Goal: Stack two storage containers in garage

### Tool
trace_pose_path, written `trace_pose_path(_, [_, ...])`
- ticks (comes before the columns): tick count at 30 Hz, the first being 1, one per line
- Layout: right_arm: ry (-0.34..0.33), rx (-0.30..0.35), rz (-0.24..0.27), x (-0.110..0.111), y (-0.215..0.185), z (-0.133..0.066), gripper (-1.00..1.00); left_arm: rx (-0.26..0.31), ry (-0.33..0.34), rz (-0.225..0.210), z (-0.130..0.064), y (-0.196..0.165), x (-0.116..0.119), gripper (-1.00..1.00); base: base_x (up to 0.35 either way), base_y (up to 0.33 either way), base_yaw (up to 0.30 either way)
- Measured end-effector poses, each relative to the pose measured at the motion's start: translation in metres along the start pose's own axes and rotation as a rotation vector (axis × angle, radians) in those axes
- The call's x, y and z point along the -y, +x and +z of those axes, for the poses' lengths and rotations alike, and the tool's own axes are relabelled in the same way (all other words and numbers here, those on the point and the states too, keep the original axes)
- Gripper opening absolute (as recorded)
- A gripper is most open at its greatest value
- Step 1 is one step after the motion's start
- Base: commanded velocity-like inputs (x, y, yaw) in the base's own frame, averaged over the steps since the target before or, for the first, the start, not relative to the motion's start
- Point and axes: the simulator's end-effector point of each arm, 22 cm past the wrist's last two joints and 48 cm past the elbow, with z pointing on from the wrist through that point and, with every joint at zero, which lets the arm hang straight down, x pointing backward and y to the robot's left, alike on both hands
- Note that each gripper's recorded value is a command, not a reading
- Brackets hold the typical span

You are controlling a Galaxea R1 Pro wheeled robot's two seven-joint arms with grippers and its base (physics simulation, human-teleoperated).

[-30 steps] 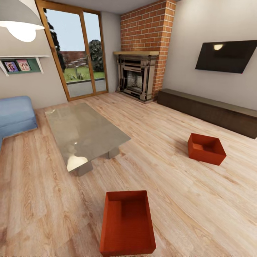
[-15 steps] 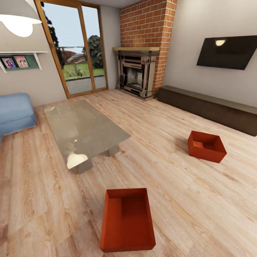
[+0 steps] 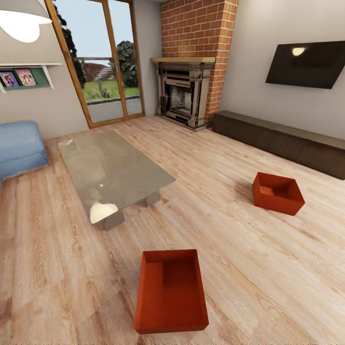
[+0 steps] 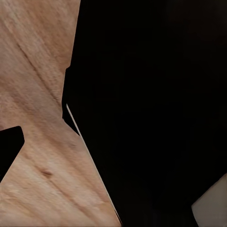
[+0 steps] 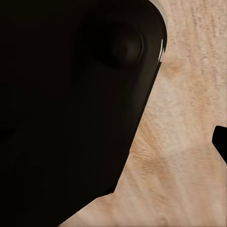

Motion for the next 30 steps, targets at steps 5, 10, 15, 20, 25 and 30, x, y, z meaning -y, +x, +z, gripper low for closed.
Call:
trace_pose_path(5, [-0.001, -0.007, 0.000, 0.000, 0.003, 0.000, 1.00, -0.008, -0.002, 0.000, 0.000, 0.003, -0.001, 1.00, 0.000, 0.000, 0.000])
trace_pose_path(10, [-0.003, -0.014, 0.001, -0.001, 0.006, 0.000, 1.00, -0.015, -0.005, 0.000, 0.000, 0.006, -0.002, 1.00, 0.000, 0.000, 0.000])
trace_pose_path(15, [-0.005, -0.022, 0.001, -0.001, 0.009, 0.000, 1.00, -0.023, -0.007, 0.000, 0.000, 0.009, -0.003, 1.00, 0.000, 0.000, 0.000])
trace_pose_path(20, [-0.007, -0.029, 0.001, -0.002, 0.012, 0.000, 1.00, -0.030, -0.010, 0.000, 0.000, 0.012, -0.004, 1.00, 0.000, 0.000, 0.000])
trace_pose_path(25, [-0.009, -0.037, 0.001, -0.003, 0.015, 0.000, 1.00, -0.038, -0.012, 0.001, 0.000, 0.015, -0.005, 1.00, 0.000, 0.000, 0.000])
trace_pose_path(30, [-0.014, -0.043, -0.003, -0.005, 0.017, 0.000, 1.00, -0.041, -0.013, 0.001, 0.000, 0.016, -0.005, 1.00, 0.000, 0.000, 0.000])
